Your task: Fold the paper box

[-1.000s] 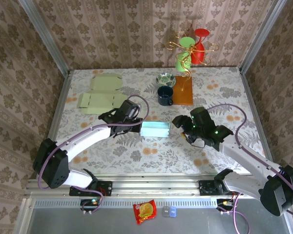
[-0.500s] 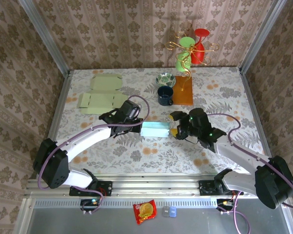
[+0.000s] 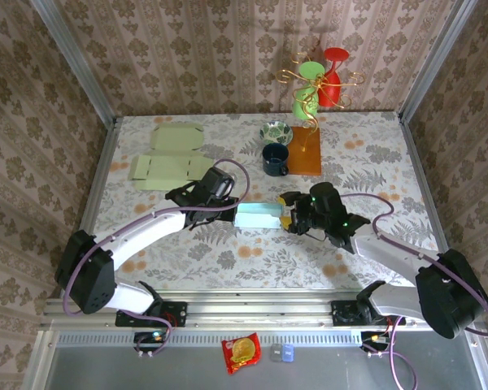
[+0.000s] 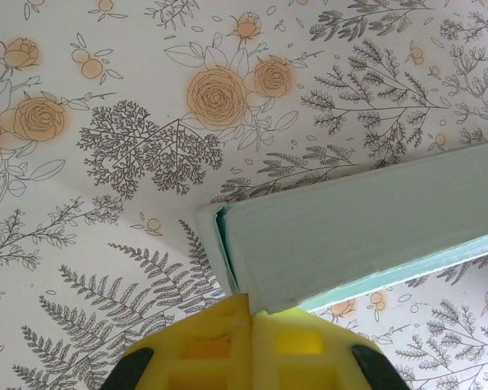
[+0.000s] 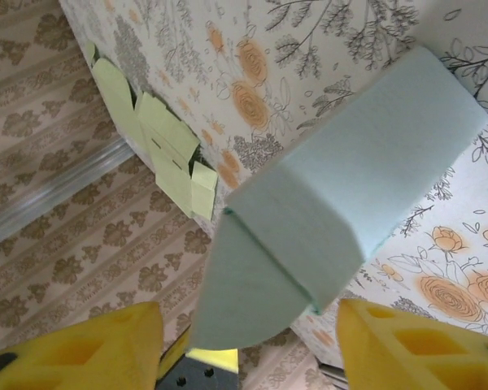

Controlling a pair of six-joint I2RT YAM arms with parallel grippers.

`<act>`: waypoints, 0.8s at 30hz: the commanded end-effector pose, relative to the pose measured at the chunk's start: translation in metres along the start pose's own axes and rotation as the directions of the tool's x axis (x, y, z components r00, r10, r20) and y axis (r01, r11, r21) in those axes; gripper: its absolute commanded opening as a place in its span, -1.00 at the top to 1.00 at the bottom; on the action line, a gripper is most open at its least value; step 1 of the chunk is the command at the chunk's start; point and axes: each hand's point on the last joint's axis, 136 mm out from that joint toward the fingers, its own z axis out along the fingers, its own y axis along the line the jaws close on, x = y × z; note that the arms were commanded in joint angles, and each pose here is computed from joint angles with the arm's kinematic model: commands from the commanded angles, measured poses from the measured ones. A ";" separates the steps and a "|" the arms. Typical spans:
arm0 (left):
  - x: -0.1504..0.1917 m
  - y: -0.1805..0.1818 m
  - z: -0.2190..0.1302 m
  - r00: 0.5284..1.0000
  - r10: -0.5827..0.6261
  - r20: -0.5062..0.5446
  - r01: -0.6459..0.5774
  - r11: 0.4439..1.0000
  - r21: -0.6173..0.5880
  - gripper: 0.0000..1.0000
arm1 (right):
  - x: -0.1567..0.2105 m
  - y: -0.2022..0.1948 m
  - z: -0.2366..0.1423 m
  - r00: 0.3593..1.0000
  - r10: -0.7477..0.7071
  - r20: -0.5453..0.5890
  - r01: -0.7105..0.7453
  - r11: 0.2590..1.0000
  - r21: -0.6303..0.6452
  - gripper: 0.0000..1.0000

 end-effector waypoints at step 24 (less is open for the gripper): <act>-0.008 -0.010 -0.041 0.972 -0.230 -0.038 0.233 0.963 0.132 0.18 | -0.017 -0.050 0.008 0.999 -0.005 0.037 0.000 0.990 0.143 0.18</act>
